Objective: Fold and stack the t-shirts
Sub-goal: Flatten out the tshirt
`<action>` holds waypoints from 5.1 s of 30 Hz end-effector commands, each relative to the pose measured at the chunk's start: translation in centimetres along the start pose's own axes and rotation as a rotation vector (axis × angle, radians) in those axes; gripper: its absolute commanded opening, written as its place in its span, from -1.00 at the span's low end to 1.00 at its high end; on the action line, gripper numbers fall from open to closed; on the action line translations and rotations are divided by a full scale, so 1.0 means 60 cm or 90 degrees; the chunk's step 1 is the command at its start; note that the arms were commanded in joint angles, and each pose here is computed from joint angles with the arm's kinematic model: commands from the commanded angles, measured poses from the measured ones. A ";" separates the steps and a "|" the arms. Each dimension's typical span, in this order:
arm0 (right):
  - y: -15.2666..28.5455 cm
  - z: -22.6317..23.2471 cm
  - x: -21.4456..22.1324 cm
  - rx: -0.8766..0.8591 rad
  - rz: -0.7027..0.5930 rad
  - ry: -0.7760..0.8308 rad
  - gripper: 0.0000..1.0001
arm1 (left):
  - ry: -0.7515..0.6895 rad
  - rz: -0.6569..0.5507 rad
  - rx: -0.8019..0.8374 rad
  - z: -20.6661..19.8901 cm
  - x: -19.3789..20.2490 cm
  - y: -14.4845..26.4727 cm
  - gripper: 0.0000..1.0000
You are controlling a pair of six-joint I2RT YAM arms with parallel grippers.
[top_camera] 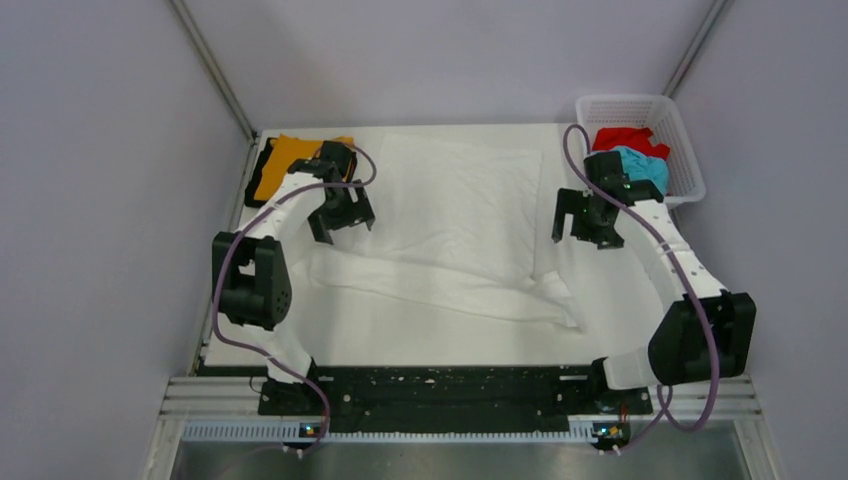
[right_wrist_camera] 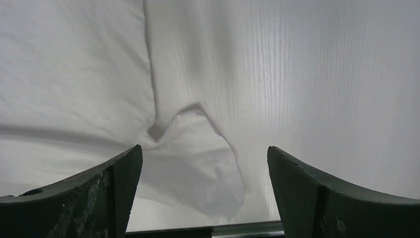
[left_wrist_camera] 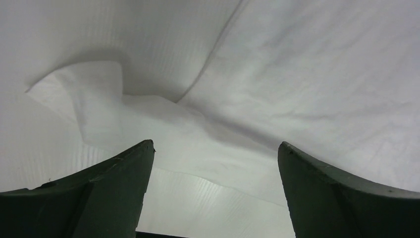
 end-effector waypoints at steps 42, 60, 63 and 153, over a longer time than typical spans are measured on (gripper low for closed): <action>-0.102 0.233 0.226 -0.490 0.302 0.360 0.90 | -0.031 -0.180 0.492 -0.245 -0.285 -0.208 0.97; -0.083 0.169 0.049 -0.201 -0.080 0.178 0.97 | -0.115 -0.277 0.230 -0.158 -0.117 0.044 0.98; -0.101 0.152 0.047 -0.150 -0.095 0.143 0.98 | -0.120 -0.224 0.227 -0.148 -0.027 0.027 0.98; -0.101 0.031 -0.026 -0.018 -0.234 -0.159 0.97 | -0.120 0.147 0.026 -0.068 0.218 -0.092 -1.00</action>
Point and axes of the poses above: each gripper's point midway between its finger pads, its own y axis back along the fingers, its own z axis along the line the jaws close on, x = y × z, the point moved 10 cm from there along y, back along the fingers, and after that the axes turned 15 degrees about -y, right-handed, at the moved point
